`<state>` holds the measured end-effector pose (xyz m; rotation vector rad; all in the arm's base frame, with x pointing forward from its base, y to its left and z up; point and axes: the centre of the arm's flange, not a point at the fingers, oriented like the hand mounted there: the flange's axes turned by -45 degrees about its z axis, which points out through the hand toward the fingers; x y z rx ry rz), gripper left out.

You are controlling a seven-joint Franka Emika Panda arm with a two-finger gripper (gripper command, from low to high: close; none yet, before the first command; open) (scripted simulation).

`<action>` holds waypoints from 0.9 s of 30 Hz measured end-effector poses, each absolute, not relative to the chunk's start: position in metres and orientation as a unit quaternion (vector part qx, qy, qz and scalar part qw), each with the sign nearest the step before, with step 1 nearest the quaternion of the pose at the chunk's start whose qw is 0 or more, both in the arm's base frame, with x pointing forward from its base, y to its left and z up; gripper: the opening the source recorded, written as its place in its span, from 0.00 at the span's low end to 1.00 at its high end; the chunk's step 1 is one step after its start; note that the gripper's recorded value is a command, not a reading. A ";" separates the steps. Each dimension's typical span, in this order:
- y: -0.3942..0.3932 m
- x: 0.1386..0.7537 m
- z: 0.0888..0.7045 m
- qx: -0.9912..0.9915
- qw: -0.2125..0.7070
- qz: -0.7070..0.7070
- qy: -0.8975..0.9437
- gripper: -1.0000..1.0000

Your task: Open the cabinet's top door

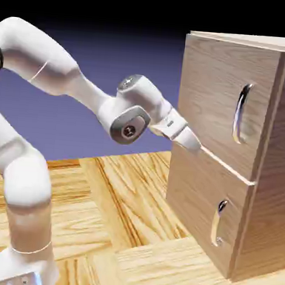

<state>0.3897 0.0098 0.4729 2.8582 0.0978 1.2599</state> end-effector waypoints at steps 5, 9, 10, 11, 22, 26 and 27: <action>0.017 0.388 0.498 0.901 0.012 0.432 0.039 1.00; 0.021 0.385 0.516 0.890 0.015 0.454 0.044 1.00; 0.022 0.384 0.520 0.887 0.015 0.460 0.045 1.00; 0.023 0.383 0.524 0.883 0.016 0.466 0.046 1.00; 0.019 0.369 0.559 0.847 0.020 0.529 0.049 1.00; 0.014 0.364 0.567 0.833 0.021 0.551 0.048 1.00; 0.012 0.363 0.569 0.829 0.021 0.556 0.048 1.00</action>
